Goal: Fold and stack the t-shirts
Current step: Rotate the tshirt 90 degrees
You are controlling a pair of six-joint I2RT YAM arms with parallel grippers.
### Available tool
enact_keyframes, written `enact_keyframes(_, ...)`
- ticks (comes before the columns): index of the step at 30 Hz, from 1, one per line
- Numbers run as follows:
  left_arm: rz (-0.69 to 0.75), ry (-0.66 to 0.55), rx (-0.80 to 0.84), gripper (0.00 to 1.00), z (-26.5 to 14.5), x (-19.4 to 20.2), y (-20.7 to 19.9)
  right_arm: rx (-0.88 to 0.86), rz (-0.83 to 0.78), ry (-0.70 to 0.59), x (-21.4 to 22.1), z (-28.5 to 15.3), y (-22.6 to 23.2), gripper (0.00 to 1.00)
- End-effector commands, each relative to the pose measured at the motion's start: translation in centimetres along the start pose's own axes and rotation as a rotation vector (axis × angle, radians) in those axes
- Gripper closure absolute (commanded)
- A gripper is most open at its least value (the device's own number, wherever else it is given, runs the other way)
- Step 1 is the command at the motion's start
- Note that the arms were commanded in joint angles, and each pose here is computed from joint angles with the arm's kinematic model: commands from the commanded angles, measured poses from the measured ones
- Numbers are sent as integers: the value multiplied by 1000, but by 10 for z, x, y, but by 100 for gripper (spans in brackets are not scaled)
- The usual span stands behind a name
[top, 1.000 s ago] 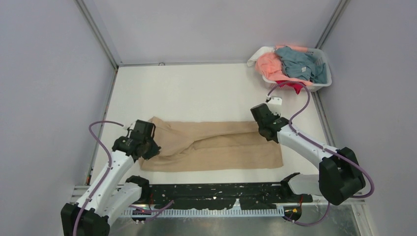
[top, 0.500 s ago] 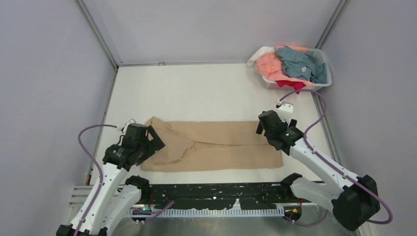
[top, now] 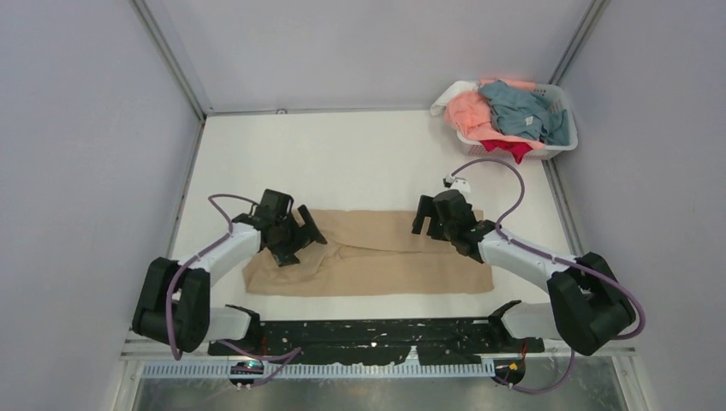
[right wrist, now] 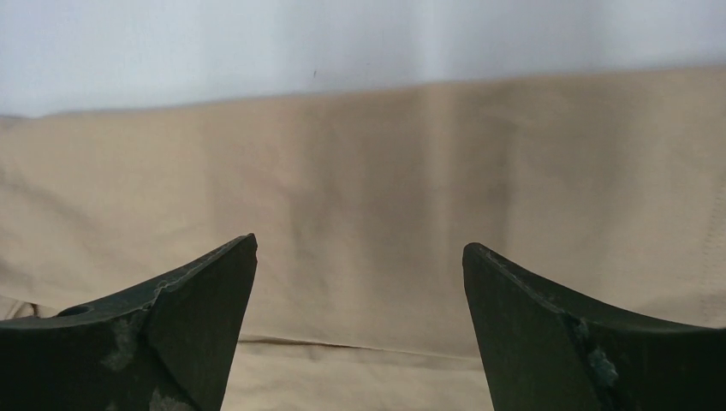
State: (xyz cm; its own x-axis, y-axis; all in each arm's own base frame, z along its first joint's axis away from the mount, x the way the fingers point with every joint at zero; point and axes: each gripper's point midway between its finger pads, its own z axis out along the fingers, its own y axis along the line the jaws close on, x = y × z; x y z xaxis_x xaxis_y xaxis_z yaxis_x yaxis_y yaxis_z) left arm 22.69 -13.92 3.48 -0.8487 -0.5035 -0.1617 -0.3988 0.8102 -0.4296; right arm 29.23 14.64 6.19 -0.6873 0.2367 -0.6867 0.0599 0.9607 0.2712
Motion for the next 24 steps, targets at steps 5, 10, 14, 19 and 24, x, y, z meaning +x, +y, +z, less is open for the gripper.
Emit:
enact_keyframes(5, -43, 7, 37, 0, 44, -38, -34, -48, 62, 20, -7, 34, 11, 5)
enact_keyframes(10, -41, 2, 11, 0, 58, -91, -71, -65, 127, 50, -14, 51, 8, 5)
enact_keyframes(14, -14, -39, -21, 0, 65, -140, -104, -65, 131, 90, -14, 53, 1, 5)
enact_keyframes(19, 31, 21, -24, 0, 91, -175, -135, -176, 90, 249, 25, 29, 11, 5)
enact_keyframes(24, 81, 76, -7, 0, 101, -188, -154, -360, -17, 470, 90, -21, 39, 5)
